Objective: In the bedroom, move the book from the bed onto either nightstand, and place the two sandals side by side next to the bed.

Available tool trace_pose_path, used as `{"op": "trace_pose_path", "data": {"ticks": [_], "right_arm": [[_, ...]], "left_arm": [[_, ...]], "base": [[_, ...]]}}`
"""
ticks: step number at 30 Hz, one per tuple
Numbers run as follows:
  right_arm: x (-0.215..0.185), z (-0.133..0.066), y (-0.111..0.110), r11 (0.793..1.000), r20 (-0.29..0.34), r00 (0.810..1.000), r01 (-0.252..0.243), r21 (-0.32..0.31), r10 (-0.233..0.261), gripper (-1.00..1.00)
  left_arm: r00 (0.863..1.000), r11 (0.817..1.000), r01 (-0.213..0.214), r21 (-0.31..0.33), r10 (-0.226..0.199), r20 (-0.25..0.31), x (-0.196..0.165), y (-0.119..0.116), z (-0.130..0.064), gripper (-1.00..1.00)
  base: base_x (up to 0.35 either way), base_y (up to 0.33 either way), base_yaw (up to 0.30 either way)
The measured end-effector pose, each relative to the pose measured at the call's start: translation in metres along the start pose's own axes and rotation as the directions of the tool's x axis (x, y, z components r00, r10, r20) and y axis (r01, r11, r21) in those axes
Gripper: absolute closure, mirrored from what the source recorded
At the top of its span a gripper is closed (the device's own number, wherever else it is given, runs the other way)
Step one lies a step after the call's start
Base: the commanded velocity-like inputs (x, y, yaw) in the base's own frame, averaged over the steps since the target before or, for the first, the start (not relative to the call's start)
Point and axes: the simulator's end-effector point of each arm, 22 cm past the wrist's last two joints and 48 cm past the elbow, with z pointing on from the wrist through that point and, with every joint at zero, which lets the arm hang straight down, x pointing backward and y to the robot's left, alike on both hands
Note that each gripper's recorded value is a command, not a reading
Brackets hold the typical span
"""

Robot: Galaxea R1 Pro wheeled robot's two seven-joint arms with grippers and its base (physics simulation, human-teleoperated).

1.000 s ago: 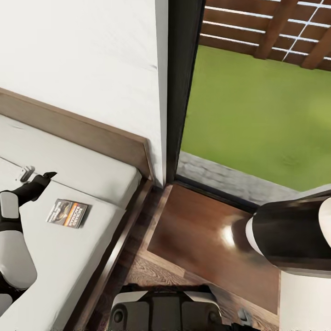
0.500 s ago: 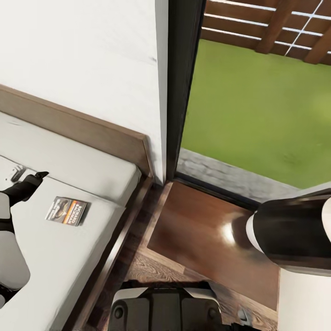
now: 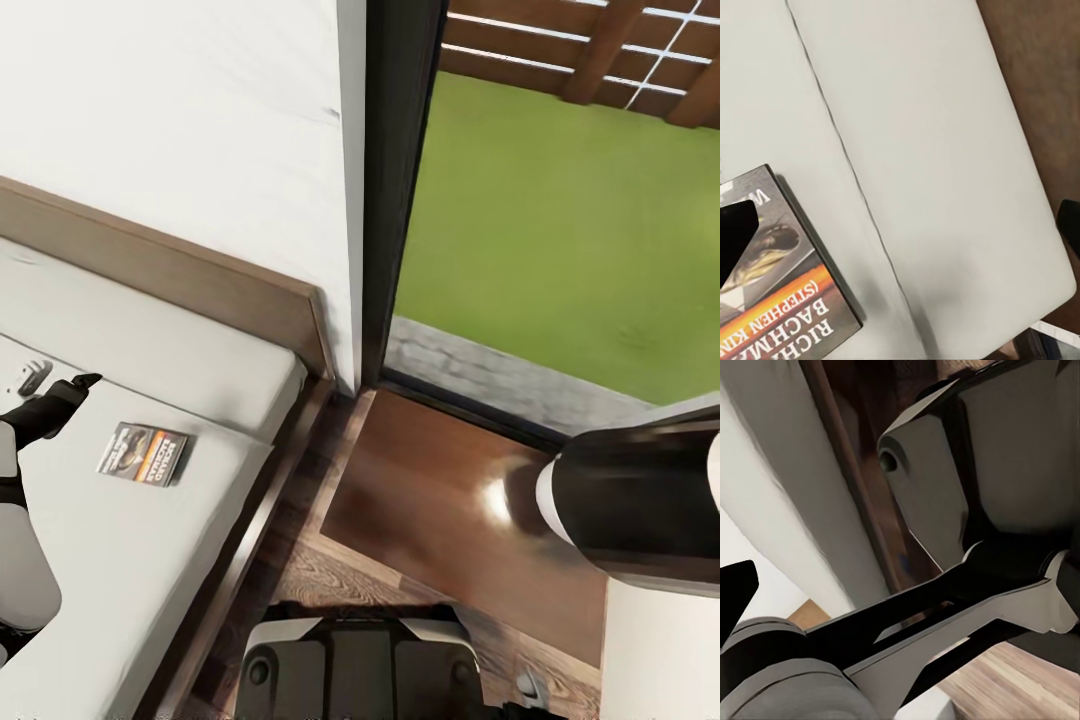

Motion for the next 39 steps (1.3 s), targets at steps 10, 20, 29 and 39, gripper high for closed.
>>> {"op": "trace_pose_path", "data": {"ticks": [10, 20, 29, 39], "right_arm": [[0.005, 0.001, -0.004, 1.000, -0.009, 1.000, -0.012, 0.004, 0.012, -1.00], [0.009, 0.002, -0.008, 1.000, -0.017, 1.000, -0.023, 0.009, 0.023, -1.00], [0.013, 0.004, -0.011, 0.999, -0.026, 0.999, -0.033, 0.012, 0.034, -1.00], [0.018, 0.005, -0.015, 0.999, -0.034, 0.998, -0.045, 0.017, 0.045, -1.00]], "left_arm": [[1.000, 1.000, -0.003, -0.011, 0.003, -0.009, 0.007, 0.006, 0.005, -1.00], [1.000, 1.000, -0.006, -0.022, 0.006, -0.019, 0.013, 0.012, 0.010, -1.00], [1.000, 0.999, -0.009, -0.032, 0.008, -0.028, 0.020, 0.018, 0.015, -1.00], [0.999, 0.999, -0.012, -0.044, 0.011, -0.036, 0.026, 0.025, 0.020, -1.00]], "base": [[0.000, 0.000, 0.000], [0.000, 0.000, 0.000], [0.000, 0.000, 0.000], [0.000, 0.000, 0.000]]}}
